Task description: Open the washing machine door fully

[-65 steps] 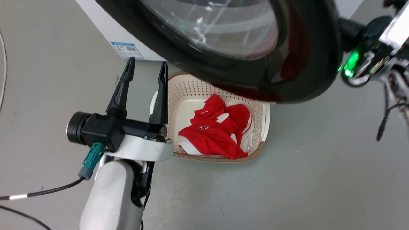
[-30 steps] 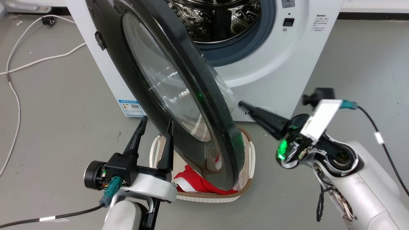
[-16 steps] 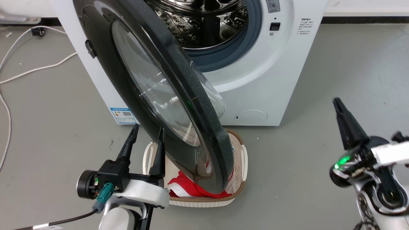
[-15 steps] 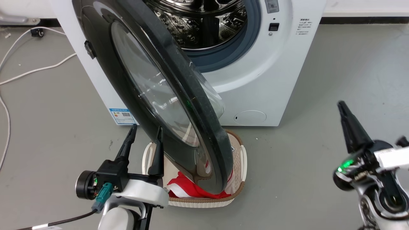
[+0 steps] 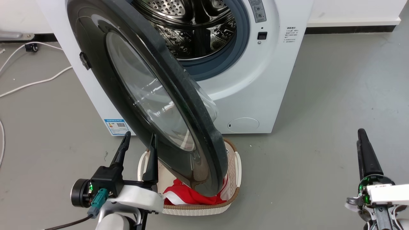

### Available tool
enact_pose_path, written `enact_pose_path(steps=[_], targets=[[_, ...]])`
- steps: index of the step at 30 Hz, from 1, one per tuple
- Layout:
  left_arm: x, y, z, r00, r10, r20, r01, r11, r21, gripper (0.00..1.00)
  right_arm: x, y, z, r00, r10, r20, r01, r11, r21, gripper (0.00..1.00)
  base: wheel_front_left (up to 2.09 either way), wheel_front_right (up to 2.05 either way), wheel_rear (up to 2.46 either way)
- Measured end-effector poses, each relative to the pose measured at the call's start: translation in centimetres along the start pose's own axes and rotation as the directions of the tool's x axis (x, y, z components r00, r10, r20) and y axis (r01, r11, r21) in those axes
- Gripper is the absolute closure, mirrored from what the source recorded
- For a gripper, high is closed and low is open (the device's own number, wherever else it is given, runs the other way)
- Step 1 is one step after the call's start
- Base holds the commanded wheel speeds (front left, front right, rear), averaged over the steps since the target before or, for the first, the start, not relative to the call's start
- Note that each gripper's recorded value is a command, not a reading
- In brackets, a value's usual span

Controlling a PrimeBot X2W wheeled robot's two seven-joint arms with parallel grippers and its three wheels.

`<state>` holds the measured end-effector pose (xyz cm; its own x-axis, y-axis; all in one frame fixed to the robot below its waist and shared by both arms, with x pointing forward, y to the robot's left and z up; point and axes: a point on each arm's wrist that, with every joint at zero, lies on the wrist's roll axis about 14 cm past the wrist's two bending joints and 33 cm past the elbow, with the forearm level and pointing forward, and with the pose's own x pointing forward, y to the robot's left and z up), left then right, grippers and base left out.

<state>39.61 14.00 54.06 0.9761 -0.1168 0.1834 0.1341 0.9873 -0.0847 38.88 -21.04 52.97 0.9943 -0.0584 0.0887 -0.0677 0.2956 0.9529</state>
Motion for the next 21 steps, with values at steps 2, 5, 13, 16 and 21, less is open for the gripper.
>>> enact_pose_path(steps=[2,5,13,16,21], targets=[[-0.2,0.1,0.0,1.000,0.003,-0.002,-0.003,1.000,0.004,0.00,-0.3,-0.5,0.4,1.000,-0.004,0.025,0.006,0.995,-0.100,0.00,0.00,0.00,0.00],[-0.4,0.2,0.0,1.000,0.007,-0.001,-0.007,1.000,0.005,0.00,-0.7,-1.3,1.0,0.999,-0.007,0.045,0.019,0.964,-0.267,0.00,0.00,0.00,0.00],[-0.3,0.3,0.0,1.000,0.011,-0.001,-0.011,1.000,0.008,0.00,-0.5,0.1,2.7,0.993,0.079,0.084,0.006,0.692,-0.722,0.00,0.00,0.00,0.00],[-0.3,0.4,0.0,1.000,0.012,-0.002,-0.012,1.000,0.010,0.00,-0.4,2.0,2.3,0.988,0.143,0.065,-0.024,0.550,-0.835,0.00,0.00,0.00,0.00],[-0.4,0.5,0.1,1.000,0.015,-0.001,-0.014,1.000,0.013,0.00,-1.1,3.6,0.2,0.982,0.186,-0.023,-0.083,0.324,-0.942,0.00,0.00,0.00,0.00]])
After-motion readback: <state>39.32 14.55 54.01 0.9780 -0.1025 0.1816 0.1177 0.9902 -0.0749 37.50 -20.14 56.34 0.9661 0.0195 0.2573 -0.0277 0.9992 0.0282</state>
